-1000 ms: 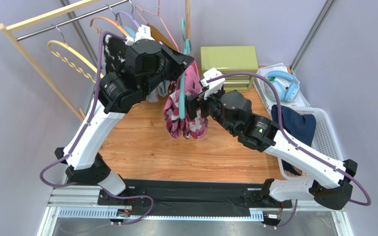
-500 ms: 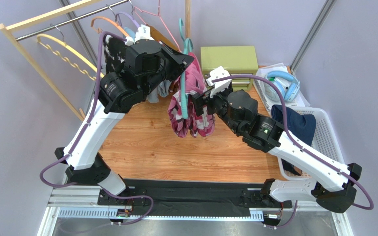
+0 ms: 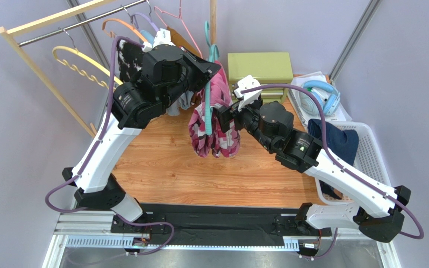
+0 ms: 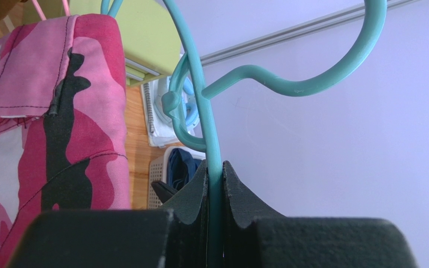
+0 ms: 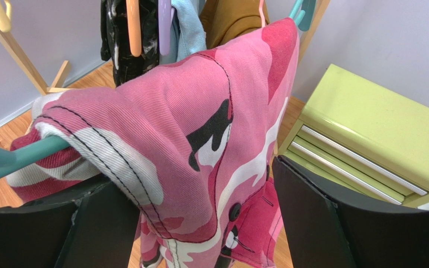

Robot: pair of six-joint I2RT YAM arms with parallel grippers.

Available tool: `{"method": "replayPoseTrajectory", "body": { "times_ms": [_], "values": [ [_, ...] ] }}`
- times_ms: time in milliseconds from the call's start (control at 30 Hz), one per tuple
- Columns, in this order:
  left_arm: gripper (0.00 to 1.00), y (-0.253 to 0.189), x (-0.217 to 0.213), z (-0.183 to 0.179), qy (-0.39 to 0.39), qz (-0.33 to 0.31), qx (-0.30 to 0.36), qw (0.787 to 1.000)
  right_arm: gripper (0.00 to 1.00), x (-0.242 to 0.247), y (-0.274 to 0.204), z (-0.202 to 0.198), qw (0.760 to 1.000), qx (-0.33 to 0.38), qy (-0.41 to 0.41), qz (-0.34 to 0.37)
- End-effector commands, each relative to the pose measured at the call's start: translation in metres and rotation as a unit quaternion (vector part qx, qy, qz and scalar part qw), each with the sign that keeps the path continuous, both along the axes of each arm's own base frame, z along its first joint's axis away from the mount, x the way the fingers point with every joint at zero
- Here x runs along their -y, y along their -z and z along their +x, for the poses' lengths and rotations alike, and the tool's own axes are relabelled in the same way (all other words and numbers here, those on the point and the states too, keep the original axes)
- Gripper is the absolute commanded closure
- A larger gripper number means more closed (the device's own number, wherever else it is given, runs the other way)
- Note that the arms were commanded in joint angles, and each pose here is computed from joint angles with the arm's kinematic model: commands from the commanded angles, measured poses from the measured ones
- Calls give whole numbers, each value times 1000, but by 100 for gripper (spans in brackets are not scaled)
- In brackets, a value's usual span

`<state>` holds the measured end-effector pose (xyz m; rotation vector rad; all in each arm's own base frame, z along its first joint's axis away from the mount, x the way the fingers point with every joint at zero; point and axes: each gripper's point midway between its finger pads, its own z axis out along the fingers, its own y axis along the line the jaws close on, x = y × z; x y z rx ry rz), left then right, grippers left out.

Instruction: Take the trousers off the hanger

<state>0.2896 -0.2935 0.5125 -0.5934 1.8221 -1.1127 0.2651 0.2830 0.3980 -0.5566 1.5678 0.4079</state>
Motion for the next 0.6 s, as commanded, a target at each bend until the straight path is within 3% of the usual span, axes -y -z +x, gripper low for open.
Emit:
{"method": "replayPoseTrajectory", "body": {
  "times_ms": [0, 367, 467, 567],
  "values": [
    [100, -74, -19, -18, -1, -101, 75, 992, 15, -6, -36, 7, 998, 30, 5, 62],
    [100, -74, -18, -19, 2, -104, 73, 992, 18, -17, -44, 25, 992, 42, 36, 113],
    [100, -73, -18, -20, 3, -104, 71, 992, 21, -11, -43, 36, 989, 45, 76, 117],
    [100, -73, -19, -20, 3, -104, 71, 992, 32, -5, -42, 45, 986, 57, 110, 115]
  ]
}}
